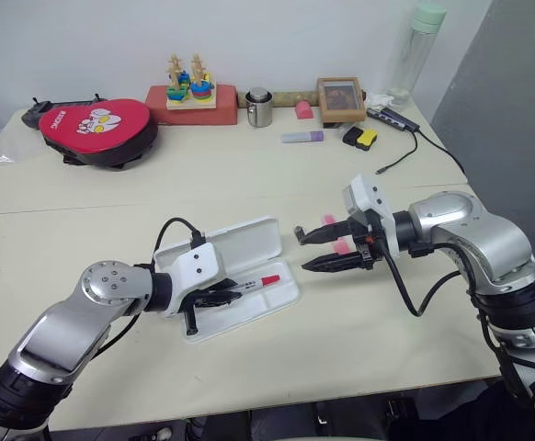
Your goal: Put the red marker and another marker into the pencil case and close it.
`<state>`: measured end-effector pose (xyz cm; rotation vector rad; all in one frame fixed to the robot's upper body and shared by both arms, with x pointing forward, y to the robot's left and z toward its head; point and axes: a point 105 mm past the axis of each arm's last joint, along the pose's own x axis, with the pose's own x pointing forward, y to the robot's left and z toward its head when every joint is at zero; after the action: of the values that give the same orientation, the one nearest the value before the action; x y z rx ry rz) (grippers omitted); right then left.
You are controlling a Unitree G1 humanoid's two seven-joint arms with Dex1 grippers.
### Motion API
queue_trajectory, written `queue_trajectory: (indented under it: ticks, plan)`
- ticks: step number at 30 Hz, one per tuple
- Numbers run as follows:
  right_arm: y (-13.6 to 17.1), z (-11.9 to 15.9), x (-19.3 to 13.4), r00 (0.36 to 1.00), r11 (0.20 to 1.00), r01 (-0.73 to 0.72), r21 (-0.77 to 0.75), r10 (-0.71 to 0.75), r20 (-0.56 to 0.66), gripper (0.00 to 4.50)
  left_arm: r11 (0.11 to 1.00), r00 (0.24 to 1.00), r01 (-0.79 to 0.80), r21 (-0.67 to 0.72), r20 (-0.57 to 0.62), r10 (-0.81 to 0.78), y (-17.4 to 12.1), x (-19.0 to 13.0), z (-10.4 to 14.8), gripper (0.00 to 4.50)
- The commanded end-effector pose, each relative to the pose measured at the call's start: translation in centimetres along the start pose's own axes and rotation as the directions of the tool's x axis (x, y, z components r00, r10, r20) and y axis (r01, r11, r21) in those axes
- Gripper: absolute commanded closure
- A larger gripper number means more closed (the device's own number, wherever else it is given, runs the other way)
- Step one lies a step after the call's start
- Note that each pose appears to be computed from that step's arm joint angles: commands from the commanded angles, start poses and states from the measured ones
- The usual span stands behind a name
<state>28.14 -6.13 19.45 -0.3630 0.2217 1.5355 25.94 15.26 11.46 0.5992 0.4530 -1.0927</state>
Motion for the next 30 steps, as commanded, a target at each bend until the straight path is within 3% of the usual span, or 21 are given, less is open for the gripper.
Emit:
queue_trajectory:
  ticks: [1, 2, 10, 18, 24, 30]
  plan:
    - [0.1, 1.5, -0.4, 0.999, 0.999, 0.013, -0.05, -0.011, 0.036, 2.16, 0.999, 1.0, 0.01, 0.053, 0.013, -0.011, -0.4, -0.1, 0.7, 3.71]
    - [0.1, 1.5, -0.4, 0.999, 0.999, 0.013, -0.048, -0.011, 0.036, 2.16, 0.999, 1.0, 0.009, 0.054, 0.015, -0.01, -0.4, -0.1, 0.8, 3.36]
    - [0.1, 1.5, -0.5, 0.999, 0.999, 0.016, -0.047, -0.015, 0.034, 2.16, 0.998, 0.999, -0.001, 0.059, 0.037, -0.001, -0.2, -0.5, 1.3, 1.89]
    - [-2.3, 0.0, -1.1, 0.987, 0.987, 0.158, -0.03, -0.159, -0.037, 2.16, 1.0, 0.984, 0.008, 0.013, 0.178, -0.01, 0.2, -4.5, 4.8, 0.07]
    - [-4.7, -1.4, -1.5, 0.95, 0.954, 0.299, -0.018, -0.299, -0.088, 2.16, 1.0, 0.978, -0.005, -0.006, 0.207, 0.006, 0.1, -8.0, 6.5, 0.03]
    - [-6.8, -2.8, -1.6, 0.898, 0.907, 0.421, 0.0, -0.417, -0.136, 2.16, 0.994, 0.982, -0.1, -0.041, 0.157, 0.105, 0.7, -10.0, 6.0, 0.03]
